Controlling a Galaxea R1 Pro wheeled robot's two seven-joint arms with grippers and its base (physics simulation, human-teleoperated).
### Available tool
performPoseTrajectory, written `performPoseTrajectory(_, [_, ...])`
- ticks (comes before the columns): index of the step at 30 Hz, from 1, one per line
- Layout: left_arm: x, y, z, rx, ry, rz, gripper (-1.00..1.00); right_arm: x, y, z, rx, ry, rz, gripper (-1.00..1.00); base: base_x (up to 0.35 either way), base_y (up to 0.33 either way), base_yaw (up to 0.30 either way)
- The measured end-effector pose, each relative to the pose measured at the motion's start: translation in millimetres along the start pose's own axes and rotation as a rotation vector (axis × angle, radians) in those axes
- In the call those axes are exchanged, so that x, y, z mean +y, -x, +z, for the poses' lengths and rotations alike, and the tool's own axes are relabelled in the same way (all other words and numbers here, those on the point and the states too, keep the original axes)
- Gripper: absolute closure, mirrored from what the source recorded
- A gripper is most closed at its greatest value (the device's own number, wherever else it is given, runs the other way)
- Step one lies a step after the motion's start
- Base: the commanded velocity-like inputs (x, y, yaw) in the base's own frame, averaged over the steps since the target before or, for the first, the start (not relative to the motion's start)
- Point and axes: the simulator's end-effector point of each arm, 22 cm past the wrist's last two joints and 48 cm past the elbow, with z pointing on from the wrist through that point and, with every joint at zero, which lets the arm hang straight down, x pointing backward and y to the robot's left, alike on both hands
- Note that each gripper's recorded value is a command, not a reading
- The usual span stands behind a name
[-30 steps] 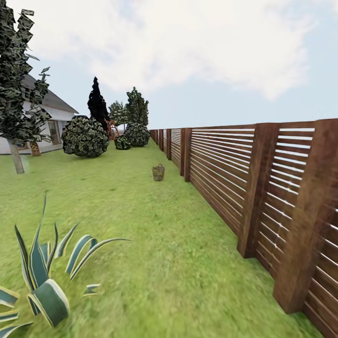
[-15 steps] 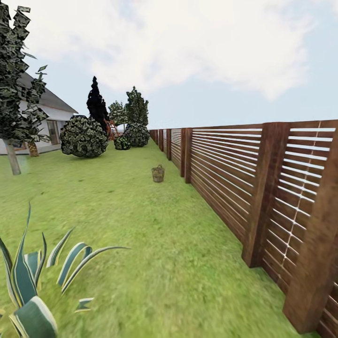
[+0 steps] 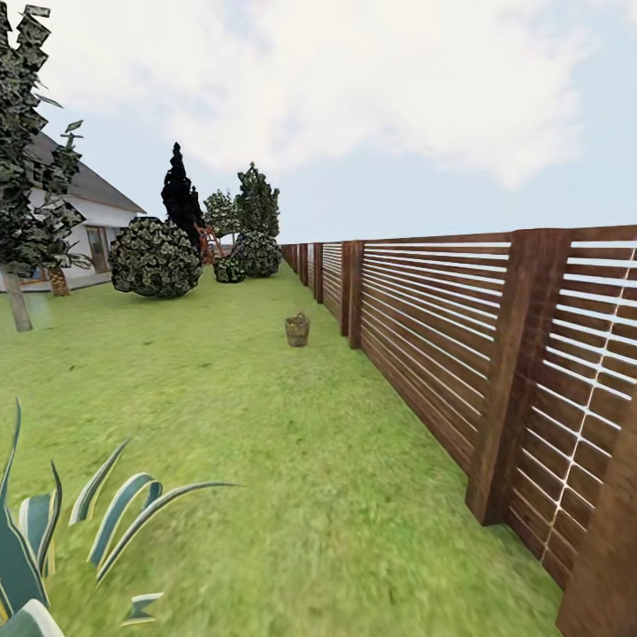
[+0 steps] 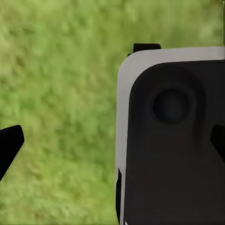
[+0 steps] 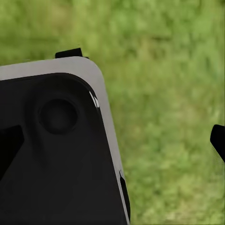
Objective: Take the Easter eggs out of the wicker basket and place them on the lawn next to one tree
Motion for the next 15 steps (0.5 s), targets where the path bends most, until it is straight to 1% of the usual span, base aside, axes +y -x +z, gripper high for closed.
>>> performPoseTrajectory(15, [0.0,-0.1,0.0,0.0,0.0,-0.001,-1.0,0.0,0.0,0.0,0.0,0.0,0.001,-1.0,0.32,0.0,0.0])
